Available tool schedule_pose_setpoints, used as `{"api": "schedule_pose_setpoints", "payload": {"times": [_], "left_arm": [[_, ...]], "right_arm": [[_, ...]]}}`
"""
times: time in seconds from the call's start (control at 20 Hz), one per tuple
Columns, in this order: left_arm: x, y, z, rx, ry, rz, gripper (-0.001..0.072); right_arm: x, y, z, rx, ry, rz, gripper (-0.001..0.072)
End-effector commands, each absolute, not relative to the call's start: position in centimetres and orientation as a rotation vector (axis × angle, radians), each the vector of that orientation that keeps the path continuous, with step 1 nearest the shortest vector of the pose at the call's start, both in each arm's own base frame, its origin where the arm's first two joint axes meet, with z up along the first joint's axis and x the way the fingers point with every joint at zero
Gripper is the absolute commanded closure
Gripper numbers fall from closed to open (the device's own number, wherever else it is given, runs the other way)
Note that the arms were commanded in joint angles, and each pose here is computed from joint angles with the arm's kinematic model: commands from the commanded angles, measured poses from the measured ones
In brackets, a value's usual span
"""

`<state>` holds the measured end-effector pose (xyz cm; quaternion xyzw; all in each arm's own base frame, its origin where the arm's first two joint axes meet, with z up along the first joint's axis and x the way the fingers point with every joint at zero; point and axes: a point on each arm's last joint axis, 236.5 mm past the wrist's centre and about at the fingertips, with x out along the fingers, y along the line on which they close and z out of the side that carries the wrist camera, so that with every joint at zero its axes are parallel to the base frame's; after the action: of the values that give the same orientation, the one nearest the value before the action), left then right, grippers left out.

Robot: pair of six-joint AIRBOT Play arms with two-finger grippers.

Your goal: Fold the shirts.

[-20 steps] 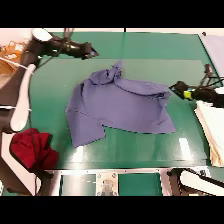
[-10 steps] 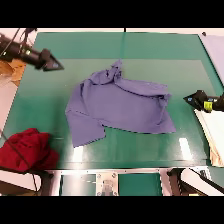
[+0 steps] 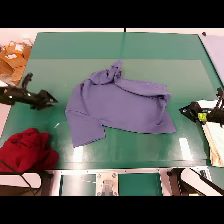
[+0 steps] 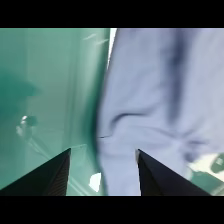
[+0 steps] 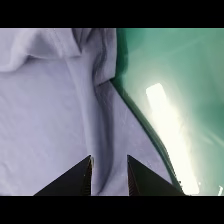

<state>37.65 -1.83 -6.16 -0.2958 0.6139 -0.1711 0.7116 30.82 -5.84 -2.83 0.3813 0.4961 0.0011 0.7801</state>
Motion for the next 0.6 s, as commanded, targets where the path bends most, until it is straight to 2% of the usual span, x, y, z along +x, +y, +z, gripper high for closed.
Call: {"api": "schedule_pose_setpoints", "payload": {"times": [0.0, 0.2, 0.25, 0.3, 0.4, 0.5, 0.55], "left_arm": [[36.7, -3.1, -9.7, -0.622, 1.398, -0.359, 0.0236], [36.4, -7.4, -11.4, -0.596, 1.443, -0.448, 0.0236], [36.4, -7.7, -11.4, -0.584, 1.444, -0.465, 0.0236], [36.6, -7.7, -11.2, -0.584, 1.435, -0.466, 0.0236], [37.3, -7.5, -10.7, -0.558, 1.416, -0.478, 0.0238], [37.4, -7.7, -10.0, -0.518, 1.401, -0.538, 0.0679], [37.3, -8.0, -9.7, -0.513, 1.402, -0.562, 0.0684]], "right_arm": [[30.7, -5.9, -3.1, 0.827, 1.073, -0.005, 0.0439], [30.7, -5.9, -3.1, 0.827, 1.074, -0.004, 0.0437], [30.6, -5.8, -3.1, 0.828, 1.075, -0.004, 0.0424], [30.6, -5.8, -3.1, 0.828, 1.078, -0.002, 0.0363], [30.2, -5.6, -3.3, 0.823, 1.098, 0.004, 0.0339], [28.6, -6.6, -4.5, 0.785, 1.167, -0.05, 0.0333], [27.6, -7.3, -5.2, 0.769, 1.207, -0.089, 0.0267]]}}
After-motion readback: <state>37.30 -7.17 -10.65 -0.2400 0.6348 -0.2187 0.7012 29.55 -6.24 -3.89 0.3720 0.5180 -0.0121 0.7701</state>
